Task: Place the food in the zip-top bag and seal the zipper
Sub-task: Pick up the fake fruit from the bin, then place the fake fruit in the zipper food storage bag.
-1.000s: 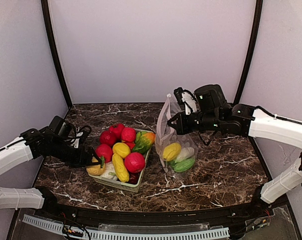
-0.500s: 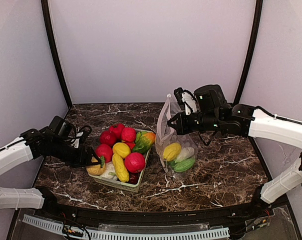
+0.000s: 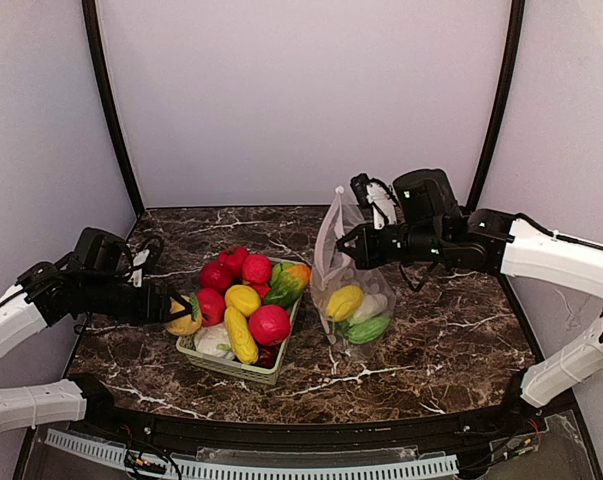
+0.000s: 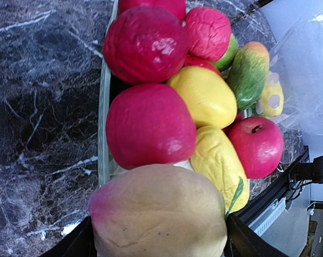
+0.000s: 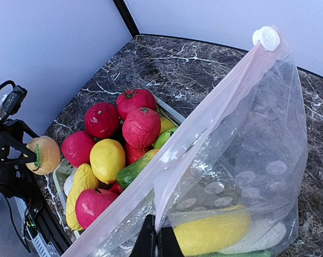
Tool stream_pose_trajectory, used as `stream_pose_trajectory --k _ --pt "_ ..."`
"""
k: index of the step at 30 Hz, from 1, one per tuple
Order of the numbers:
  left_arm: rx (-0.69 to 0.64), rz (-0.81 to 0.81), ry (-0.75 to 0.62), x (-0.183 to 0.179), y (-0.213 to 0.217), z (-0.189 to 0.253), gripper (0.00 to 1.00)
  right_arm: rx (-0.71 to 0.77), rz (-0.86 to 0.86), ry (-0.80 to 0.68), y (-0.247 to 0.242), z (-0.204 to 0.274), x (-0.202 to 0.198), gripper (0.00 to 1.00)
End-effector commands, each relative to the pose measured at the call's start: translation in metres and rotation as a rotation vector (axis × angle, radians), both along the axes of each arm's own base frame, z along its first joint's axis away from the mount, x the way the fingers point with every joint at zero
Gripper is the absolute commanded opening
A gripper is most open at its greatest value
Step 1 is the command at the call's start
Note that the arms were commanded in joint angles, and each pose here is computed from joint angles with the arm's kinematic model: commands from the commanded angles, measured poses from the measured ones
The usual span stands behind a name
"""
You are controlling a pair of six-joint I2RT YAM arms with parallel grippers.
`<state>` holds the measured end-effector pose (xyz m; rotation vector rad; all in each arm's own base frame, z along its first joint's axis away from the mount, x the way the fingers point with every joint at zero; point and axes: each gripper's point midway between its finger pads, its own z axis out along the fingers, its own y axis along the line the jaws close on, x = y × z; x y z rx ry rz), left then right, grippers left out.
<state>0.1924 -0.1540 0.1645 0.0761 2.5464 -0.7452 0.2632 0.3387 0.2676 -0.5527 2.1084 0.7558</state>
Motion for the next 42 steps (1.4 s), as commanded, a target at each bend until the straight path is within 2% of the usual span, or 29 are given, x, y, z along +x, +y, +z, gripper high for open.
stream_pose_trajectory --k 1,4,12,19,22,31,42 --pt "-0.033 -0.03 -0.106 0.004 -0.002 0.035 0.63 0.054 0.026 -0.054 0.0 0.018 -0.001 0.0" --pt "-0.096 -0.079 -0.165 0.005 -0.013 0.06 0.62 0.066 0.056 -0.07 0.003 0.022 -0.004 0.0" --pt "-0.364 -0.184 -0.346 0.022 -0.056 0.152 0.6 0.109 0.213 -0.082 0.021 0.028 -0.024 0.0" --pt "-0.437 -0.271 -0.437 0.036 -0.105 0.189 0.6 0.103 0.27 -0.09 0.032 0.028 -0.034 0.0" --pt "-0.512 -0.324 -0.493 0.036 -0.133 0.21 0.6 0.101 0.279 -0.091 0.035 0.028 -0.034 0.0" --pt "-0.652 -0.363 -0.588 0.055 -0.17 0.242 0.59 0.106 0.272 -0.071 0.037 0.029 -0.034 0.0" --pt "-0.694 -0.42 -0.505 0.067 -0.212 0.215 0.59 0.134 0.242 -0.075 0.035 0.036 -0.031 0.0"
